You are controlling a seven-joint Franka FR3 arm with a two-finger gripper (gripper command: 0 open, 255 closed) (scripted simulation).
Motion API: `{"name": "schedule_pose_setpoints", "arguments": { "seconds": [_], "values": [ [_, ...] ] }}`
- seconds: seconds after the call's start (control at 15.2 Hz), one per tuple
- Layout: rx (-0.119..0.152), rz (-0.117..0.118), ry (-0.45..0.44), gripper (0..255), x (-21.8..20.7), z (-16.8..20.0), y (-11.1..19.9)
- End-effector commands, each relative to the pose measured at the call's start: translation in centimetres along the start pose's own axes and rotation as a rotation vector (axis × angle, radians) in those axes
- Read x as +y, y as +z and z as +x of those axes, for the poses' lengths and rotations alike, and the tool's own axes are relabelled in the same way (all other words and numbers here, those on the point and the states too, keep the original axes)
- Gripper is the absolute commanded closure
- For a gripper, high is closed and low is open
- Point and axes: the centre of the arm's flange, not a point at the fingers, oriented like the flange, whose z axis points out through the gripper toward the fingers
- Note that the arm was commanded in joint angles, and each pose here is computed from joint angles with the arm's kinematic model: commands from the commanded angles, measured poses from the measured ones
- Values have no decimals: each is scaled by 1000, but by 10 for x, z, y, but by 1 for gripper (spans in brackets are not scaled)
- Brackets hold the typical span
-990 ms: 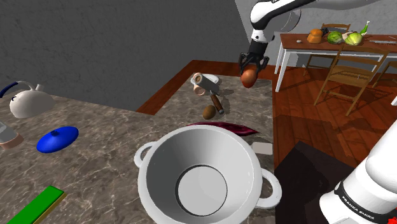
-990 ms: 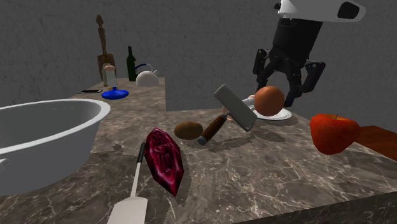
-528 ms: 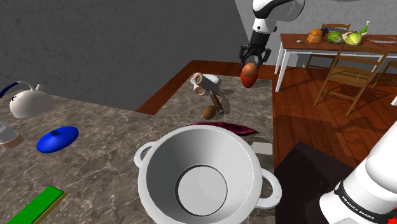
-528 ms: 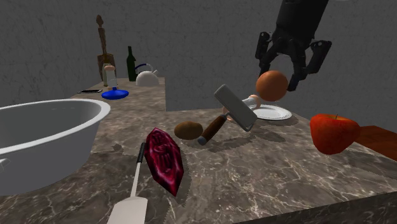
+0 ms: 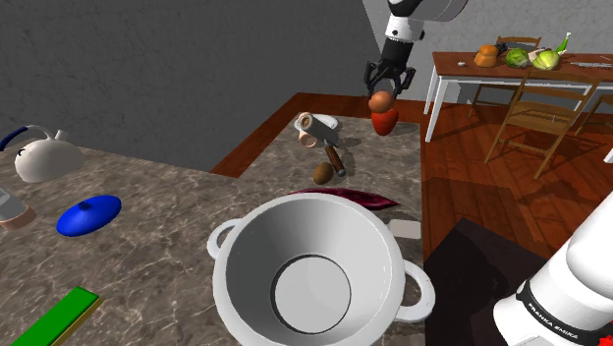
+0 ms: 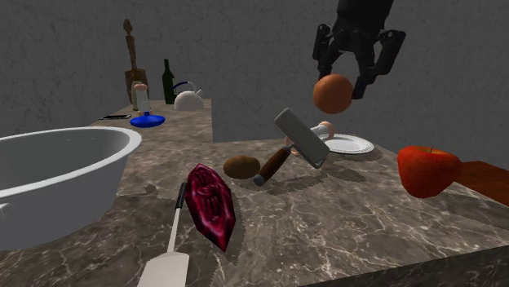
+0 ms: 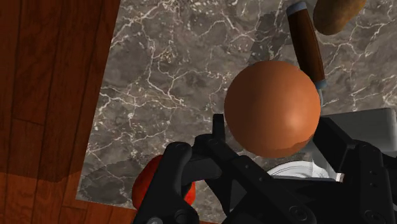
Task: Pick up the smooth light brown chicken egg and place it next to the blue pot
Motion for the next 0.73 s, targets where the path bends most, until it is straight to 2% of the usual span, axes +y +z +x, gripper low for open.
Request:
{"name": "schedule_pose_setpoints", "arguments": {
  "seconds": [0.0,0.66],
  "values": [
    [0,0,1,255,-17,-17,4],
    [0,0,1,255,-116,-103,23]
  ]
}}
